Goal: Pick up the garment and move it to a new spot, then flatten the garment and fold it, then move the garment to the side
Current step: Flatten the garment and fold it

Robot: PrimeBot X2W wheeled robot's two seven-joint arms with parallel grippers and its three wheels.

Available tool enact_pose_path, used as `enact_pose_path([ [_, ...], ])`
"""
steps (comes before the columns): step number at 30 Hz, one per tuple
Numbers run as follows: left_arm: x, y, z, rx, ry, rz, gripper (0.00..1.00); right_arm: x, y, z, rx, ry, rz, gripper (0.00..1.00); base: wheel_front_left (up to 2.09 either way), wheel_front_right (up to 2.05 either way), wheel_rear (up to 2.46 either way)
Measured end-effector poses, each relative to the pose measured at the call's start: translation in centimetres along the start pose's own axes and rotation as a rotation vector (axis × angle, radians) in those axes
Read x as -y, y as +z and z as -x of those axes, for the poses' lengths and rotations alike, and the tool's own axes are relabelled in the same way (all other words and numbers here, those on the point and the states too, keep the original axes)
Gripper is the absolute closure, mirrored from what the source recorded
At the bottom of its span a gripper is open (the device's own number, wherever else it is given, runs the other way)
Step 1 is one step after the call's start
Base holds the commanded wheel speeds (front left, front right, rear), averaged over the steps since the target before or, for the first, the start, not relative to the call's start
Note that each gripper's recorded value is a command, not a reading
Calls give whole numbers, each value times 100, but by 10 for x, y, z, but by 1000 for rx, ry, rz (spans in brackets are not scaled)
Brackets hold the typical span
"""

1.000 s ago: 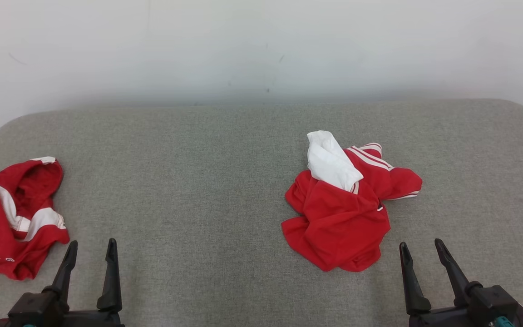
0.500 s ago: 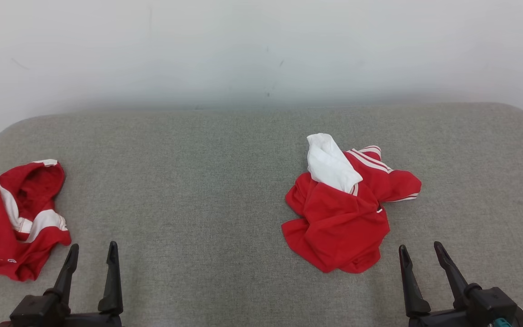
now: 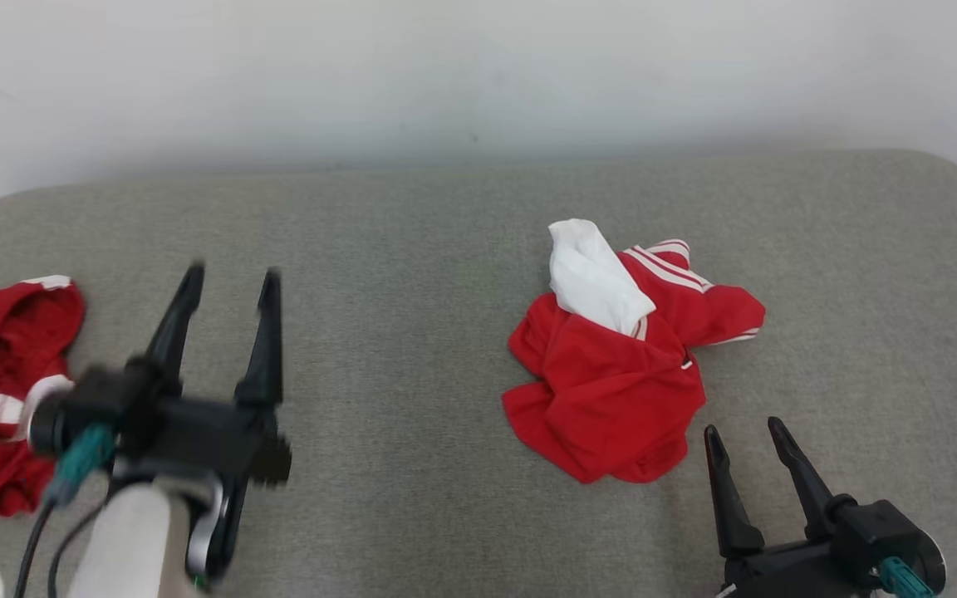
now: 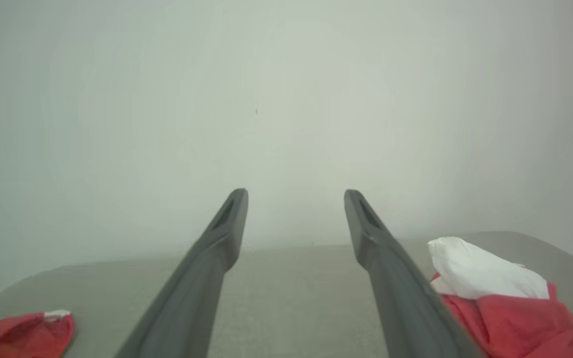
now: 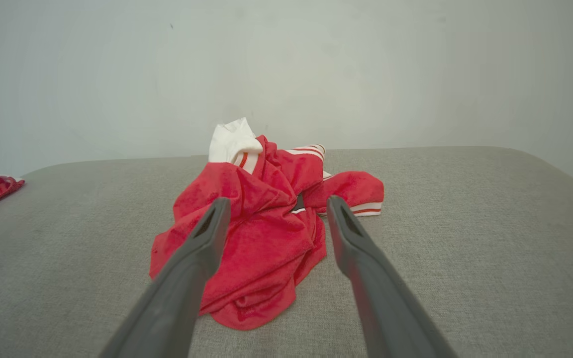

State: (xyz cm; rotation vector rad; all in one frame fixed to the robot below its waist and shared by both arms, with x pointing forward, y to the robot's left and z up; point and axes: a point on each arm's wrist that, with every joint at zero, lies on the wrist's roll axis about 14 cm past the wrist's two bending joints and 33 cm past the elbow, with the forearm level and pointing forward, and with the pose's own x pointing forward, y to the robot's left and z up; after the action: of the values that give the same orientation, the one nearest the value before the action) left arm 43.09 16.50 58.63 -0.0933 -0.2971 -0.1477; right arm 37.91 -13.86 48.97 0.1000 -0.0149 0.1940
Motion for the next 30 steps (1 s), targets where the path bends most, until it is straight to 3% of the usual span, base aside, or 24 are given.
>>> enact_pose_path([
  [5,48,26,-66,66,-178,0,0,9,-5,-3,-10,-27,-6,0,0,0,0],
  [13,124,22,-134,-63,-471,-37,0,39,-18,5,-45,-131,-35,0,0,0,0],
  [21,188,-51,-148,-324,-681,-78,0,72,-18,24,-45,-253,-74,0,0,0,0],
  [30,200,-137,-141,-574,-744,-128,0,103,-22,53,-68,-379,-71,0,0,0,0],
])
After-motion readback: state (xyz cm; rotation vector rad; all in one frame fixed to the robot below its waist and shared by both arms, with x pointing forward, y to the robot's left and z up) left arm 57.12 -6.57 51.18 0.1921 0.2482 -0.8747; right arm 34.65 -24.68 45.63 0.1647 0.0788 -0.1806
